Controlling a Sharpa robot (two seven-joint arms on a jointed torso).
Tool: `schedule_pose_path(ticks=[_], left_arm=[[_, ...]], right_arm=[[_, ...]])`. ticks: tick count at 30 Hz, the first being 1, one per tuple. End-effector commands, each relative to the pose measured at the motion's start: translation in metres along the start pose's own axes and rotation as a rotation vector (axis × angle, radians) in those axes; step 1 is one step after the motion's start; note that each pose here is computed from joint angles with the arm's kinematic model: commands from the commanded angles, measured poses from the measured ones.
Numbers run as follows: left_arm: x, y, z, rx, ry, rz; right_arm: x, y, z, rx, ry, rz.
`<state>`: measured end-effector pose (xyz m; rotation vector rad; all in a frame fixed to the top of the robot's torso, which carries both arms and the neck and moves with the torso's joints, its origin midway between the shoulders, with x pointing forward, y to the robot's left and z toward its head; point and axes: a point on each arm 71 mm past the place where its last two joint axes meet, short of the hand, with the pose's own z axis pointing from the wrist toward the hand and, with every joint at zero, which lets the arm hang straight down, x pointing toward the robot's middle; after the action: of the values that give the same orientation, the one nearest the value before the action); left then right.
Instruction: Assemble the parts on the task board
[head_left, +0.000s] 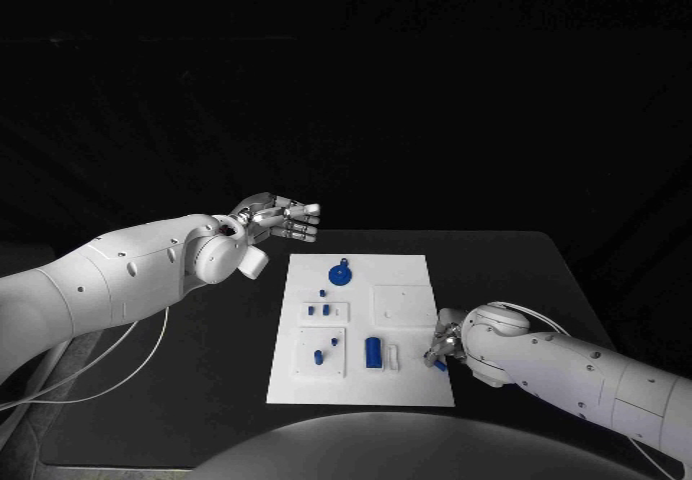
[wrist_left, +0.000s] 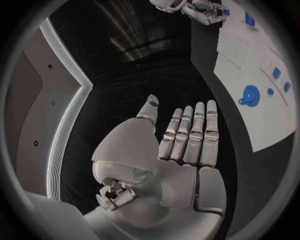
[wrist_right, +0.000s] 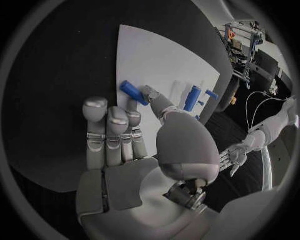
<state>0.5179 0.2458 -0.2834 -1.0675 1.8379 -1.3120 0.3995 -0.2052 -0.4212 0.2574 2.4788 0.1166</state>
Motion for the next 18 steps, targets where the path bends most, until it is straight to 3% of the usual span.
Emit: schedule_pose_path(ticks=[1, 9, 18], left_arm=[[0.0026, -0.0011, 0.0002, 0.008, 0.023, 0.001], [0.0029, -0.0010, 0.0000, 0.006, 0.027, 0.003], [0.0029, -0.0009, 0.0000, 0.005, 0.028, 0.003]], right_arm=[[0.0210, -0.0068, 0.0028, 0.022, 0.091, -0.019], [0.0243, -0.0073, 0.0023, 0.007, 0.121, 0.071], [0.0245, 0.0019, -0.0035, -0.060, 0.120, 0.192]])
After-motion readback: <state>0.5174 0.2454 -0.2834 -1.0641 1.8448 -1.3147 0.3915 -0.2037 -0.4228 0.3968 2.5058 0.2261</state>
